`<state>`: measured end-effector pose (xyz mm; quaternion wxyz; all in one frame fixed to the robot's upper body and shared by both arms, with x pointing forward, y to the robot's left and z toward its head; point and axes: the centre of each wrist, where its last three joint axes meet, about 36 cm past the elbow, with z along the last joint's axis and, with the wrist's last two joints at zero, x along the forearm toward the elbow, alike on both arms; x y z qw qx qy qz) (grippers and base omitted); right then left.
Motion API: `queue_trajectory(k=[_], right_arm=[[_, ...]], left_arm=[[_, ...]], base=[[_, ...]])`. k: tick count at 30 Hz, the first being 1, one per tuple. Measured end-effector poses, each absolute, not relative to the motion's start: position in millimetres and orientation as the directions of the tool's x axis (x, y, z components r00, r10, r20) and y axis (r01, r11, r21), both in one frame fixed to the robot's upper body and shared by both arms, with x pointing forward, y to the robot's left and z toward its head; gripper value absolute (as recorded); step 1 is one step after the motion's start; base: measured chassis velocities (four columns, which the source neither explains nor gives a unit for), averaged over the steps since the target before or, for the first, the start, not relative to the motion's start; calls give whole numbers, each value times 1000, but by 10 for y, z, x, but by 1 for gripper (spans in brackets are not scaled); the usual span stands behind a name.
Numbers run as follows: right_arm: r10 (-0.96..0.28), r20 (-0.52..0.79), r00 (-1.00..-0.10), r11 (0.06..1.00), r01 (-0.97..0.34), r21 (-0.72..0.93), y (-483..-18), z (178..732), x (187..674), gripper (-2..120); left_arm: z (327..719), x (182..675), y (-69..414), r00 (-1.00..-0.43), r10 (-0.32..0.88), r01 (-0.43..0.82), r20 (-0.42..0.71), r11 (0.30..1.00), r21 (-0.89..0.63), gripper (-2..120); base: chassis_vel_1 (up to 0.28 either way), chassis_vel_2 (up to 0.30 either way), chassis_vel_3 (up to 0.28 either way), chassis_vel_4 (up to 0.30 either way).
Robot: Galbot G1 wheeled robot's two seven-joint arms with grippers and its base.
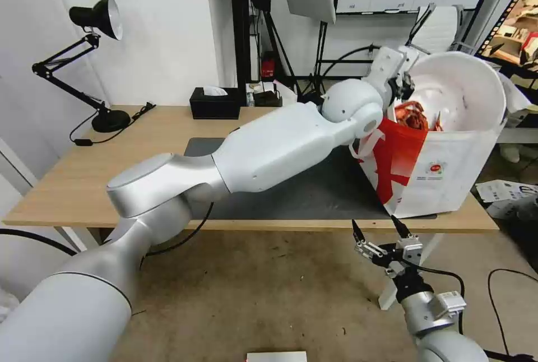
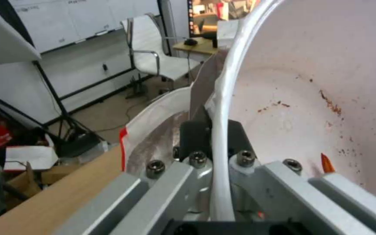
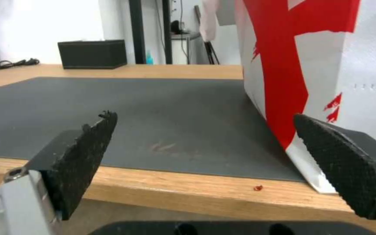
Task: Pick up the trash from the table and place it into the takeout bag.
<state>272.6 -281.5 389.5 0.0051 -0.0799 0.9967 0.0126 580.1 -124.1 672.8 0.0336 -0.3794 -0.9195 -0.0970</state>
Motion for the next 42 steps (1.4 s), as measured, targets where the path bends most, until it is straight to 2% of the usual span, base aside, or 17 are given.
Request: queue_trajectory(k=[2,4,5,7,9,12,13,16,17,20,21,23,24,27,31,41,42], right_arm=[[-159,-12,-987,987,-159,24,-2815,3895,2726,100],[-159,-12,-987,987,-159,24,-2815,3895,2727,100],[-159,-12,-987,987,-159,24,-2815,3895,2727,100],[-159,-12,-987,987,-160,24,-2815,3895,2726,100],[-159,-12,-987,987,-160,24,-2815,3895,2726,100],[-159,-12,-987,987,-159,24,-2815,3895,2726,100],[-159,-12,-987,987,-159,24,-2815,3895,2726,100],[-159,-12,-987,987,-160,24,-2815,3895,2726,100],[-159,-12,-987,987,-160,24,-2815,3895,2726,100],[-159,-12,-987,987,-159,24,-2815,3895,2726,100],[-159,-12,-987,987,-159,24,-2815,3895,2726,100],[-159,-12,-987,987,-160,24,-2816,3895,2726,100],[-159,-12,-987,987,-160,24,-2816,3895,2726,100],[-159,-12,-987,987,-159,24,-2816,3895,2726,100],[-159,-12,-987,987,-160,24,-2815,3895,2726,100],[-159,-12,-987,987,-159,24,-2816,3895,2727,100],[-159,-12,-987,987,-159,24,-2816,3895,2727,100]], left_arm=[[6708,5796,-1247,-708,692,706,139,691,156,4],[6667,5787,-1257,-707,692,707,145,689,160,14],[6667,5787,-1257,-707,692,707,145,689,160,14],[6629,5779,-1260,-714,685,701,149,695,161,25],[6621,5775,-1260,-717,681,697,149,699,160,29],[6628,5758,-1256,-723,676,690,143,708,149,43],[6628,5758,-1256,-723,676,690,143,708,149,43],[6667,5733,-1248,-726,674,687,134,714,132,59],[6667,5733,-1248,-726,674,687,134,714,132,59],[6721,5714,-1231,-733,667,680,131,725,113,73],[6721,5714,-1231,-733,667,680,131,725,113,73],[6754,5714,-1162,-743,658,669,127,737,95,85],[6754,5714,-1162,-743,658,669,127,737,95,85],[6768,5692,-965,-754,647,656,116,751,79,98],[6765,5658,-745,-764,637,644,104,762,71,99],[6471,5232,576,-823,565,564,66,825,-37,100],[6471,5232,576,-823,565,564,66,825,-37,100]], base=[[0,0,0,0],[0,0,0,0],[0,0,0,0],[0,0,0,0],[0,0,0,0],[0,0,0,0],[0,0,0,0],[0,0,0,0],[0,0,0,0],[0,0,0,0],[0,0,0,0],[0,0,0,0],[0,0,0,0],[0,0,0,0],[0,0,0,0],[0,0,0,0],[0,0,0,0]])
